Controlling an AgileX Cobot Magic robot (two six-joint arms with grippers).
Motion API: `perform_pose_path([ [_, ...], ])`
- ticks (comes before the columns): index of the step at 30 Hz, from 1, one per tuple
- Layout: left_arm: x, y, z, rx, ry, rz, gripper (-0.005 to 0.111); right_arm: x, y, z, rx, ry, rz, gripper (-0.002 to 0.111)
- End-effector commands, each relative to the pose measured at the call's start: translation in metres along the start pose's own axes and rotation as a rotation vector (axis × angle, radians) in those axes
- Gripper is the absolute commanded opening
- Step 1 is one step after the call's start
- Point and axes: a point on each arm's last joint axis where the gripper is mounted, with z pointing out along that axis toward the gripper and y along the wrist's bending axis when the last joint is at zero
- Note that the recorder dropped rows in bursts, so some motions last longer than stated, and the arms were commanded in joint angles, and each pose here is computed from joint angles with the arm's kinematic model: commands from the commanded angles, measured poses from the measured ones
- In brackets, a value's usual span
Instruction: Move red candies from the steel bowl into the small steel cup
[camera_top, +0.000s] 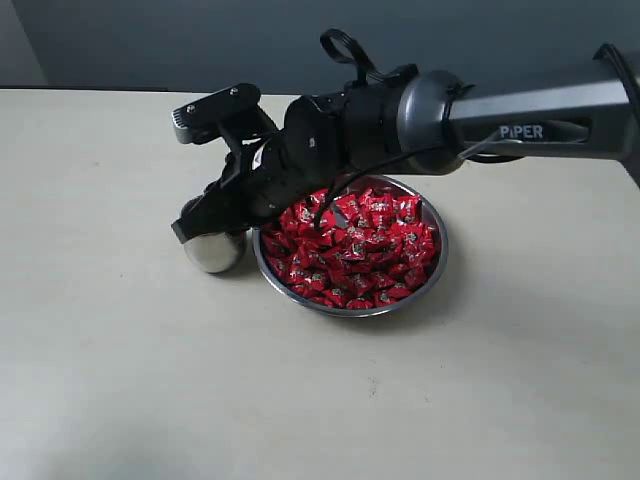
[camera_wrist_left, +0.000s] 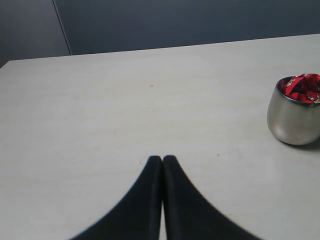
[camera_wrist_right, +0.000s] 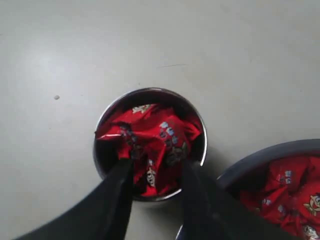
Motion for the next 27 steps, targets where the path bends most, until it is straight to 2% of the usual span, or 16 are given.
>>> perform_pose_path([
  [1, -0.003, 0.000, -0.001, 0.006, -0.019, 0.002, 0.000, -0.008, 0.000, -0.009, 0.009, -0.038, -0.033, 0.038],
  [7, -0.003, 0.000, -0.001, 0.006, -0.019, 0.002, 0.000, -0.022, 0.004, -0.042, 0.001, -0.055, -0.058, 0.038],
  [15, -0.003, 0.000, -0.001, 0.006, -0.019, 0.002, 0.000, -0.032, 0.012, -0.108, -0.017, -0.015, -0.085, 0.037],
  [17, -0.003, 0.000, -0.001, 0.006, -0.019, 0.002, 0.000, -0.033, 0.011, -0.129, 0.011, 0.006, -0.073, 0.030],
  [21, -0.003, 0.000, -0.001, 0.006, -0.019, 0.002, 0.000, -0.031, 0.008, -0.171, 0.092, 0.034, -0.046, 0.001],
  [27, -0.003, 0.000, -0.001, 0.006, -0.019, 0.002, 0.000, -0.008, 0.001, -0.234, 0.211, 0.031, -0.012, 0.000],
])
